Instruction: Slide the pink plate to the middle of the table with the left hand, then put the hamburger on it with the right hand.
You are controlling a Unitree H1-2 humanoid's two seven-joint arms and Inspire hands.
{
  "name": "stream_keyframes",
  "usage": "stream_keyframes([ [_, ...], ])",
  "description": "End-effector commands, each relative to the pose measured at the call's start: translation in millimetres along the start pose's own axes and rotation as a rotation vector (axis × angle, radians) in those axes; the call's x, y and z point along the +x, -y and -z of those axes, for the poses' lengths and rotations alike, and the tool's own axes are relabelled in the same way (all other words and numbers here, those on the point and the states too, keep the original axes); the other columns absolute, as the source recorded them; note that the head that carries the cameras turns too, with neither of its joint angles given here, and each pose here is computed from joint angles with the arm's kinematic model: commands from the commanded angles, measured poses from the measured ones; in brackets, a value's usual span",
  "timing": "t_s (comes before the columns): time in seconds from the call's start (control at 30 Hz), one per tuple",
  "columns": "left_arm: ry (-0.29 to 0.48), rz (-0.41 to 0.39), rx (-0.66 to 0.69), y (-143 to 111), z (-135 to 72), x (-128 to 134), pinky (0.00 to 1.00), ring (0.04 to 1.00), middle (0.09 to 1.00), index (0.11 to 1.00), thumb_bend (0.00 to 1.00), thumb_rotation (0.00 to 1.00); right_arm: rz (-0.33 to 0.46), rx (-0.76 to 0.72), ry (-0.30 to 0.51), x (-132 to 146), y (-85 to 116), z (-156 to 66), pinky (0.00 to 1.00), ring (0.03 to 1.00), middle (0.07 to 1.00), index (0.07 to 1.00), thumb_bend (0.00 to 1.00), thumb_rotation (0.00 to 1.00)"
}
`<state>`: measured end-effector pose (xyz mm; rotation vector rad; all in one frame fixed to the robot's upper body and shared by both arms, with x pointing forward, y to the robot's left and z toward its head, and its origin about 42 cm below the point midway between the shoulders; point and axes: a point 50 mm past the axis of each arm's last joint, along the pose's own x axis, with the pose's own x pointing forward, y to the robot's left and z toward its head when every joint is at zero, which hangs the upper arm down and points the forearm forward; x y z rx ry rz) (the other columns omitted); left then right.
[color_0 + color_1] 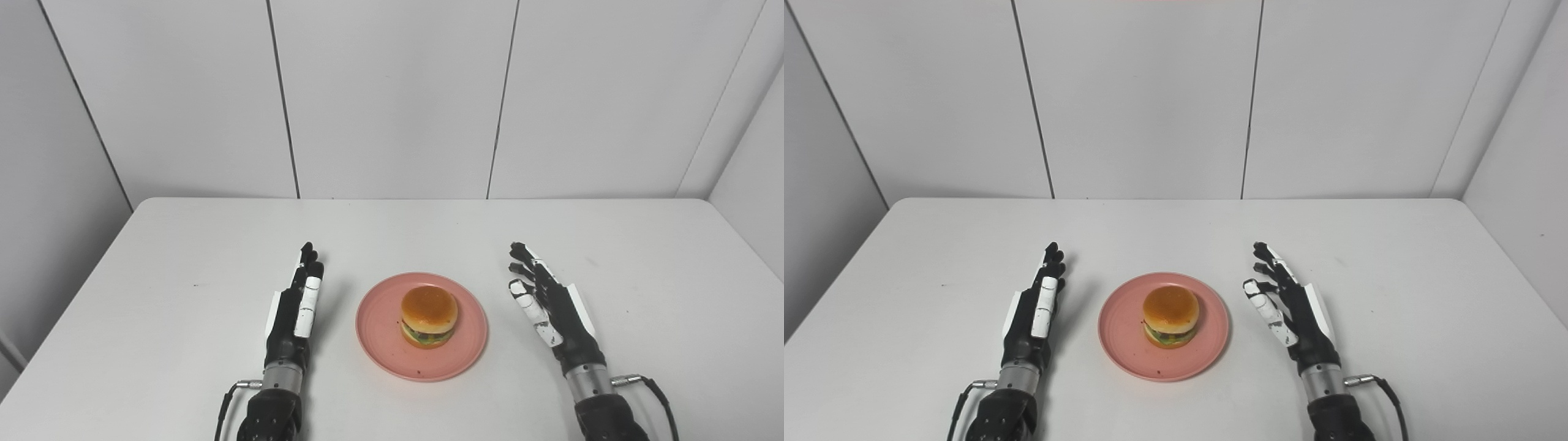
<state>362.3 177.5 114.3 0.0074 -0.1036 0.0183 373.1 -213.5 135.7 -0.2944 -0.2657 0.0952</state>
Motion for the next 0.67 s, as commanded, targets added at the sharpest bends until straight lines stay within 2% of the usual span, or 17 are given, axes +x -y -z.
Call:
stream_keyframes([
  [0.0,0.001,0.001,0.025,-4.5,3.0,-4.4,1.0,1.0,0.995,1.0,0.85,1.0,0.017,0.085,-0.004,-14.5,-12.2,7.5,0.82,0.895,0.909,0.882,0.83,1.0],
  [0.1,-0.004,0.014,0.027,-2.8,2.3,-5.0,1.0,1.0,0.992,0.993,0.84,1.0,0.043,0.15,-0.015,-17.4,-12.9,9.2,0.95,0.952,0.94,0.9,0.85,1.0],
  [0.17,-0.005,0.019,0.027,-2.2,1.9,-5.6,1.0,1.0,0.992,0.987,0.84,1.0,0.053,0.174,-0.016,-18.6,-13.0,9.8,0.97,0.959,0.945,0.911,0.85,1.0],
  [0.27,-0.011,0.026,0.03,-2.0,1.2,-6.6,1.0,1.0,0.99,0.972,0.83,1.0,0.063,0.194,-0.014,-19.8,-14.2,10.5,0.96,0.951,0.947,0.943,0.85,1.0],
  [0.63,-0.02,0.031,0.048,-0.6,-1.0,-7.7,1.0,0.993,0.978,0.961,0.8,1.0,0.054,0.256,-0.038,-19.3,-15.3,13.7,0.91,0.926,0.946,0.943,0.86,0.97],
])
